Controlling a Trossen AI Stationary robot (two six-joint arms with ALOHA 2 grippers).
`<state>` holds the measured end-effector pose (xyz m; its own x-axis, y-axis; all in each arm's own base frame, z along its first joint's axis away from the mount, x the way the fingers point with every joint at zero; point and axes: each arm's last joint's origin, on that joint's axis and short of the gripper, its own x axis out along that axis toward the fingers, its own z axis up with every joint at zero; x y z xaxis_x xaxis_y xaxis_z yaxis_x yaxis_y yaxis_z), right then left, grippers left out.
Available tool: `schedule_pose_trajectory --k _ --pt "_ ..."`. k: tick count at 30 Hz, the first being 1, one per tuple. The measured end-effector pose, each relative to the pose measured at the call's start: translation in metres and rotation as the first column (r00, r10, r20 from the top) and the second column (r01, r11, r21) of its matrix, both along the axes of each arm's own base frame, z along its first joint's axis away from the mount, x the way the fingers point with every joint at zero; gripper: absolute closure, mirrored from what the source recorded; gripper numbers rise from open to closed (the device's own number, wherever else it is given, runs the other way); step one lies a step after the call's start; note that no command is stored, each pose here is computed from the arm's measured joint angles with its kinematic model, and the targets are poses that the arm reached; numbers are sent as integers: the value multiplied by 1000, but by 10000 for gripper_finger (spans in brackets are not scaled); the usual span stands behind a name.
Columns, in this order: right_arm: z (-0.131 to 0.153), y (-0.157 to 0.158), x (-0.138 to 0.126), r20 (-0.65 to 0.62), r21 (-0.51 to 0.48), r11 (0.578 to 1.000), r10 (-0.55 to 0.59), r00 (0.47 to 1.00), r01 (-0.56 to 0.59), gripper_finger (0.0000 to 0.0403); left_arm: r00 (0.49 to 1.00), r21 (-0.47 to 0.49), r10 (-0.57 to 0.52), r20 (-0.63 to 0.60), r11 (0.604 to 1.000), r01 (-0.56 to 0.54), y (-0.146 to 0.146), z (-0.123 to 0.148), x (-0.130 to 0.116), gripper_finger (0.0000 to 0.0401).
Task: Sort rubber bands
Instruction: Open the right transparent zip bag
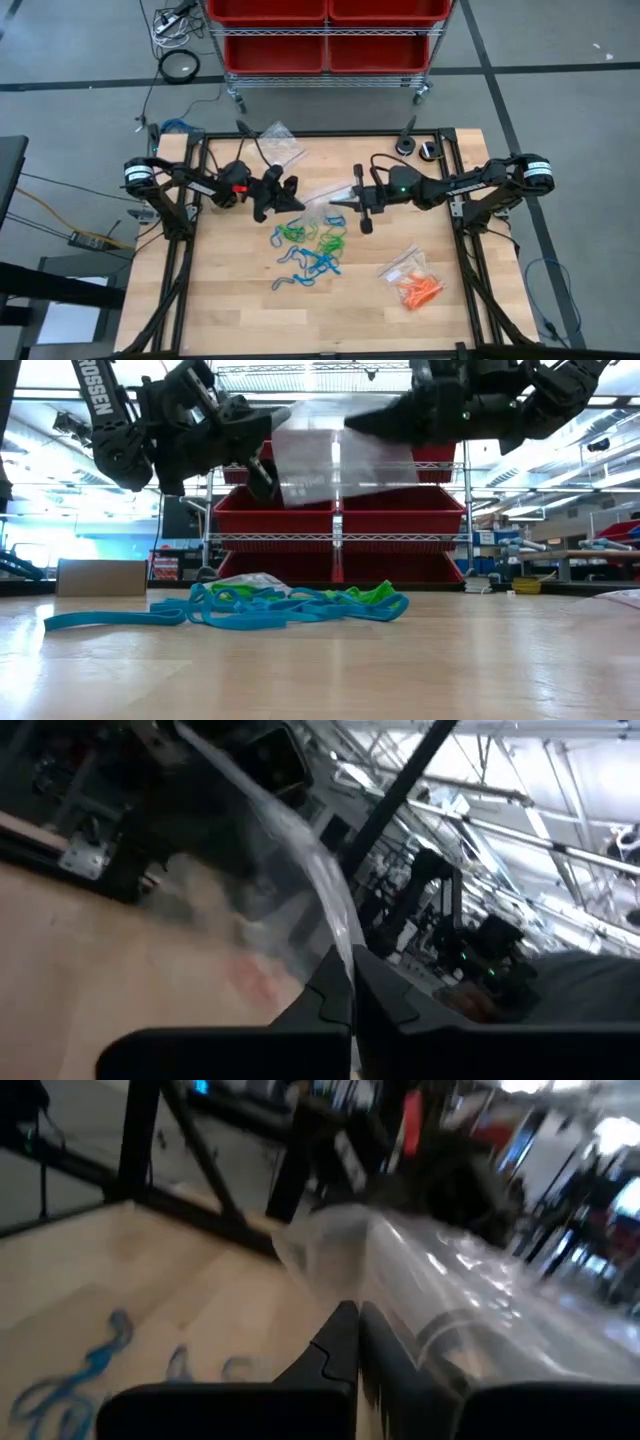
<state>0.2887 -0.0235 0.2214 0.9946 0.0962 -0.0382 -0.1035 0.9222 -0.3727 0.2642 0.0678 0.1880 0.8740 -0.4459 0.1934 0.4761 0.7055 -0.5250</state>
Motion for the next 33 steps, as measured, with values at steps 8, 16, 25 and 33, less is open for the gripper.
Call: schedule_pose_trajectory --k 8,16,25,33 --pt "-14 0 -2 -158 109 994 -3 987 20 362 993 44 -17 -118 999 22 0 -15 2 399" --pt "-19 -5 -4 -220 178 983 -12 975 52 319 974 107 -36 -223 992 61 -1 -20 -2 400" --pt "5 -11 -17 -159 265 963 3 987 40 290 877 492 214 -431 870 29 -1 36 -9 401" --pt "37 -11 -27 -103 415 910 42 994 5 286 818 793 408 -406 602 93 -24 91 3 401"
